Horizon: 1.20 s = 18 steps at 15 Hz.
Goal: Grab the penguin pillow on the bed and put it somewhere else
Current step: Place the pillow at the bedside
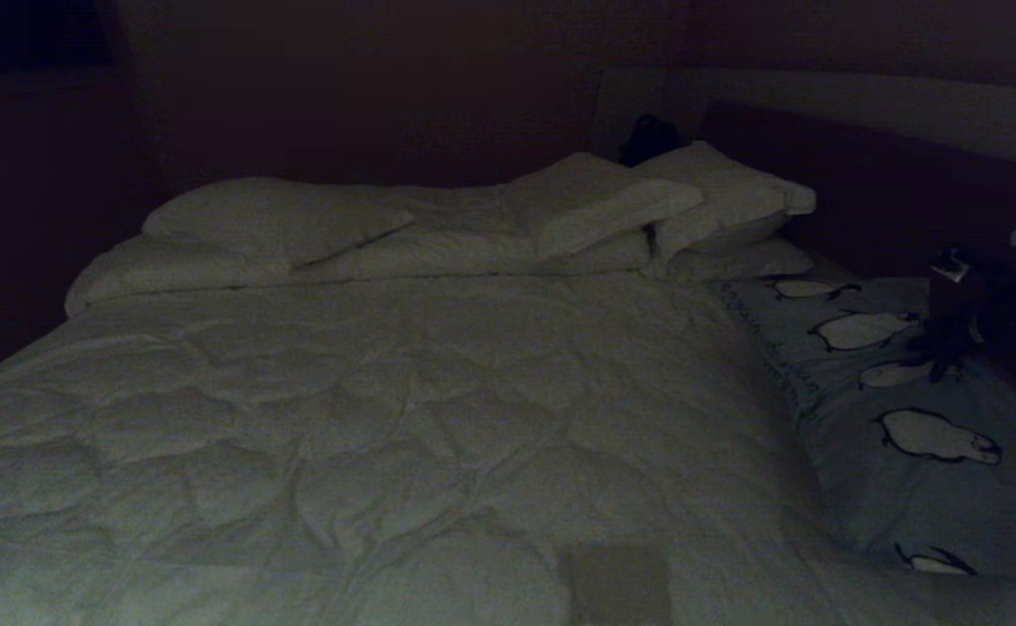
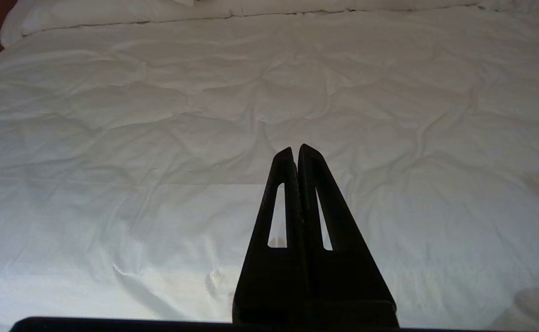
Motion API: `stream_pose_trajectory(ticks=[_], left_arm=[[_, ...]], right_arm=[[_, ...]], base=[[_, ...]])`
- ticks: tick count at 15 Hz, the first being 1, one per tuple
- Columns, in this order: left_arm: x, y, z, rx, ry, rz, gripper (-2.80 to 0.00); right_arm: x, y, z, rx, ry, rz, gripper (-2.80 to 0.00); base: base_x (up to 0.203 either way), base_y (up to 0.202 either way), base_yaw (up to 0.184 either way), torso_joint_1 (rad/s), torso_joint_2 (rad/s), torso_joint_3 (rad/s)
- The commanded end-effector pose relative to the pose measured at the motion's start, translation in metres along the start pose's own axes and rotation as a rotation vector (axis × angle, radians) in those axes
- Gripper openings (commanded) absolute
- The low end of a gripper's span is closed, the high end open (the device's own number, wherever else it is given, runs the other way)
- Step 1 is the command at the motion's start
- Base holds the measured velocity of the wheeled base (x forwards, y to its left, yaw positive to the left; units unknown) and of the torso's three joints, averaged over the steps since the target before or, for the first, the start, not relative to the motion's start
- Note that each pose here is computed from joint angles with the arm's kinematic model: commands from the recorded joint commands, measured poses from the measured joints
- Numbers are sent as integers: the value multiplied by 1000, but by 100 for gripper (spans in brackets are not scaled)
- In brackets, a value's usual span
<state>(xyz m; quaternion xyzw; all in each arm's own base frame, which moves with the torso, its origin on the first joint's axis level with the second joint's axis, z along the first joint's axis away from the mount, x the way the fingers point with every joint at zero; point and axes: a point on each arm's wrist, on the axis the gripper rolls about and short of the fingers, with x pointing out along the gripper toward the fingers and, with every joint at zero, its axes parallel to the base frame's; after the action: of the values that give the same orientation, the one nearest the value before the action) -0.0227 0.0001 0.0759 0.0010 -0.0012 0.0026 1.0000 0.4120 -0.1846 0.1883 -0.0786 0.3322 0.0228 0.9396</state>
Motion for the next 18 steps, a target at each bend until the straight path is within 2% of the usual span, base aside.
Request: stream_pose_trajectory(ticks=[1,9,18], left_arm=[[0,0,0,0,1,1,-280],[0,0,0,0,-1,1,-280],[0,0,0,0,0,1,-280]], right_arm=[[6,-1,-3,-14,-1,10,-280],[14,-9,-13,-177,-14,61,-280],[36,-17,-21,-167,-46,31,-280]], base=[[0,0,0,0,0,0],[0,0,0,0,0,0],[0,0,0,0,0,0]])
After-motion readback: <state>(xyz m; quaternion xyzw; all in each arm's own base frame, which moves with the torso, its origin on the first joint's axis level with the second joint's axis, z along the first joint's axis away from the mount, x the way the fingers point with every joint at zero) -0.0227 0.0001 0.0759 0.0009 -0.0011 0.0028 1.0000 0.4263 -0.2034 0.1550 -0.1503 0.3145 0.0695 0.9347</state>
